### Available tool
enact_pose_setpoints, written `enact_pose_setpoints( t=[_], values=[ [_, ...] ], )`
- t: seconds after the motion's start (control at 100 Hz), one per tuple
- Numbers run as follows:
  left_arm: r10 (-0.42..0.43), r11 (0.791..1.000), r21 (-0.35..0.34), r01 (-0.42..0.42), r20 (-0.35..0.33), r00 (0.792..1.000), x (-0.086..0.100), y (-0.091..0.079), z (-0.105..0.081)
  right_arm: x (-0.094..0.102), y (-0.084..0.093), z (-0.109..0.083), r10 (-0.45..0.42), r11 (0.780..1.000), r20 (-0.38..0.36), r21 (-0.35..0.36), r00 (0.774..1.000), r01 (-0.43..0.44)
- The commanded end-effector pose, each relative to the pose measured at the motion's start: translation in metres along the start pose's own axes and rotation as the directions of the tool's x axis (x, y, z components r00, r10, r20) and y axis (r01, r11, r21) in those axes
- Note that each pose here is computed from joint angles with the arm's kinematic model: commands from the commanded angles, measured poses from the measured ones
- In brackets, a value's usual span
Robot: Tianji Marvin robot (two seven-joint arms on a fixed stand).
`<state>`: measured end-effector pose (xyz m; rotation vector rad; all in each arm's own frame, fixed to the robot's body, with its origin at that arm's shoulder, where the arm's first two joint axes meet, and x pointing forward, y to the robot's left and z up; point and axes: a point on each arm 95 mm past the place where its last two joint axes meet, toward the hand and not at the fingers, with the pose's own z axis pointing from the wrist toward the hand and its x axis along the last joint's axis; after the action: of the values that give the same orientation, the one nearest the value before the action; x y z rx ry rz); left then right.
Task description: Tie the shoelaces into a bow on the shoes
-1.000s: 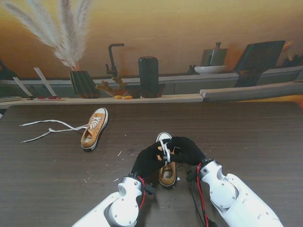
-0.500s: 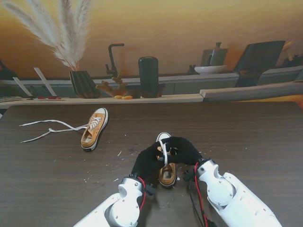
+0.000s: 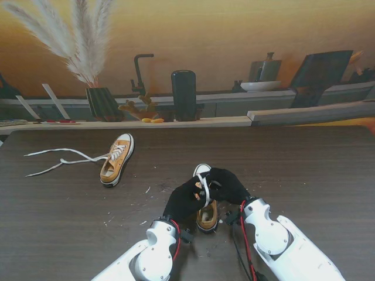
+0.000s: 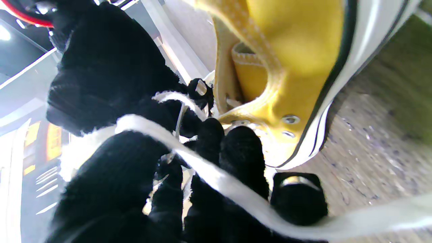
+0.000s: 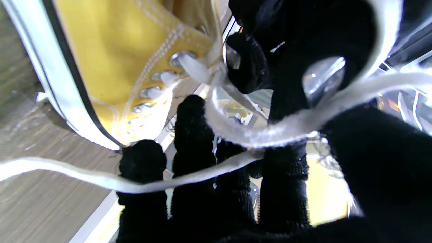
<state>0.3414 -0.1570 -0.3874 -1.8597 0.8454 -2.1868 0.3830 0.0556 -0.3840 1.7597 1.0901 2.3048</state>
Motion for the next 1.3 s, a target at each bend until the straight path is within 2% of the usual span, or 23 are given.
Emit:
enact_pose_setpoints(
  t=[0.0, 0.11, 0.42, 0.73, 1.06, 1.29],
  values=[
    [-0.018, 0.999, -0.026, 0.018, -0.007, 1.0, 0.004, 0.002, -0.002, 0.002, 0.001, 0.0, 0.013, 1.0, 0.006, 0.008, 1.0, -0.013],
    [-0.026, 0.999, -0.032, 0.026, -0.006, 1.0, 0.003, 0.0, -0.005, 0.002, 0.003, -0.003, 0.009, 1.0, 0.012, -0.003, 1.0, -0.009],
    [-0.118, 0.993, -0.014, 0.119, 0.031, 0.992, 0.0, -0.004, -0.007, 0.003, 0.011, -0.008, -0.028, 0.999, 0.01, -0.04, 1.0, 0.028],
    [-0.203, 0.979, -0.006, 0.203, 0.032, 0.979, 0.003, -0.003, -0.003, 0.006, 0.013, -0.012, -0.036, 0.999, -0.015, 0.034, 0.999, 0.036],
    [-0.271, 0.962, -0.024, 0.271, 0.011, 0.962, 0.003, -0.002, -0.005, 0.008, 0.013, -0.011, -0.002, 0.993, 0.001, 0.12, 1.0, 0.002],
    [-0.288, 0.957, -0.04, 0.288, 0.008, 0.958, 0.004, -0.001, -0.005, 0.008, 0.01, -0.01, -0.001, 0.987, -0.005, 0.161, 1.0, 0.002]
  ],
)
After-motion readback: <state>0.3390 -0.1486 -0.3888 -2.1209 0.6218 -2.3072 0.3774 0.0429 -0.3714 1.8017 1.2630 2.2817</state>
